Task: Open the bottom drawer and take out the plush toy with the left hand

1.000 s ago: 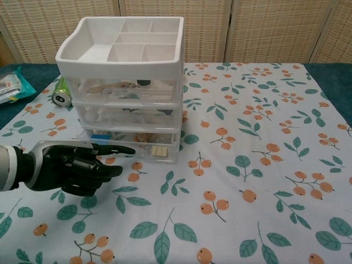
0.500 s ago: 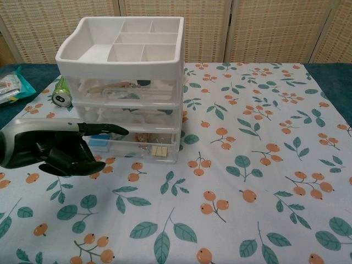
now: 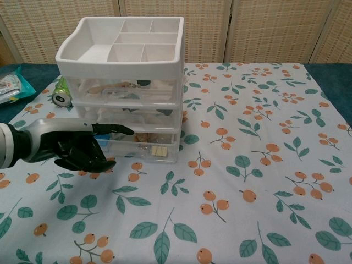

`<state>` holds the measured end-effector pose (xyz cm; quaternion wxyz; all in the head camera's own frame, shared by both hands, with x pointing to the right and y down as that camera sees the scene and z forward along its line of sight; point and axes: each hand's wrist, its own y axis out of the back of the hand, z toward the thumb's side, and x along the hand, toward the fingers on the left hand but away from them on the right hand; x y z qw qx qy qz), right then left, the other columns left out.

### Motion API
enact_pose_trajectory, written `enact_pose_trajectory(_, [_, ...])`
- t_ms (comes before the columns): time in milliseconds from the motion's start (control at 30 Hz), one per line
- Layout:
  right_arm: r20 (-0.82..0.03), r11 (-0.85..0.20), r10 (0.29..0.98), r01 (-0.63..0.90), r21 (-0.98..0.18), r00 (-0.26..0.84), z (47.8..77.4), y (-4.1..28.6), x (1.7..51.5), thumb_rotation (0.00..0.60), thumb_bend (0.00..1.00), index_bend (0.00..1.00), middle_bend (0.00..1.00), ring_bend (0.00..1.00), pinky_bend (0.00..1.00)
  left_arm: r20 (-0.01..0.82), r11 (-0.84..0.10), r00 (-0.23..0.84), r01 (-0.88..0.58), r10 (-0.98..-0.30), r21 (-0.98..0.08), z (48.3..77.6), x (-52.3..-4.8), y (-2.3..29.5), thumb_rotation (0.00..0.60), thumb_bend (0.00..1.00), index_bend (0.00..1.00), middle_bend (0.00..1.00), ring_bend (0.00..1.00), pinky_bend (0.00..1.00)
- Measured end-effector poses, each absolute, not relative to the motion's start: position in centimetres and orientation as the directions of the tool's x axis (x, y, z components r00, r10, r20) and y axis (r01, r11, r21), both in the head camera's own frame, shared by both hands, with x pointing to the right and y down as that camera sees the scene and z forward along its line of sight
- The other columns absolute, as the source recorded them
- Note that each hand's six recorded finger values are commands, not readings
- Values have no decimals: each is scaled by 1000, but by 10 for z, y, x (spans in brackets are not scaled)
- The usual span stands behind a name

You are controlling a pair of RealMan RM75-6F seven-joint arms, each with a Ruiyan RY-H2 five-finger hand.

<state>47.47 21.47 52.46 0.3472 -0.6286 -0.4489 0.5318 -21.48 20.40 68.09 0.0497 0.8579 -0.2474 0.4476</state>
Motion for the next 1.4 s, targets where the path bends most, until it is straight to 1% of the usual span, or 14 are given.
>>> enact_pose_trajectory(233, [-360, -358, 932, 195, -913, 27, 525, 215, 476, 600, 334, 138, 268, 244, 223, 814, -890, 454, -426, -363, -160, 691, -212, 202, 600, 448, 12, 920, 1000, 1000])
enact_pose_trajectory(367, [-362, -360, 932, 196, -912, 26, 526, 215, 477, 600, 334, 138, 268, 244, 223, 827, -907, 450, -391, -337, -157, 694, -209, 204, 600, 448, 55, 920, 1000, 1000])
enact_pose_trajectory(433, [-363, -361, 931, 196, -912, 25, 526, 215, 477, 600, 334, 138, 268, 244, 223, 829, -910, 450, -386, -332, -154, 694, -208, 205, 600, 448, 92, 920, 1000, 1000])
enact_pose_trajectory(600, [-365, -363, 931, 196, -911, 26, 528, 214, 477, 600, 334, 138, 268, 244, 223, 827, -914, 454, -374, -331, -160, 692, -206, 206, 600, 448, 153, 920, 1000, 1000])
enact_pose_trajectory(1400, [-363, -361, 931, 198, -911, 29, 527, 214, 477, 600, 334, 138, 268, 244, 223, 824, -946, 492, -290, -281, -149, 671, -211, 230, 600, 448, 235, 918, 1000, 1000])
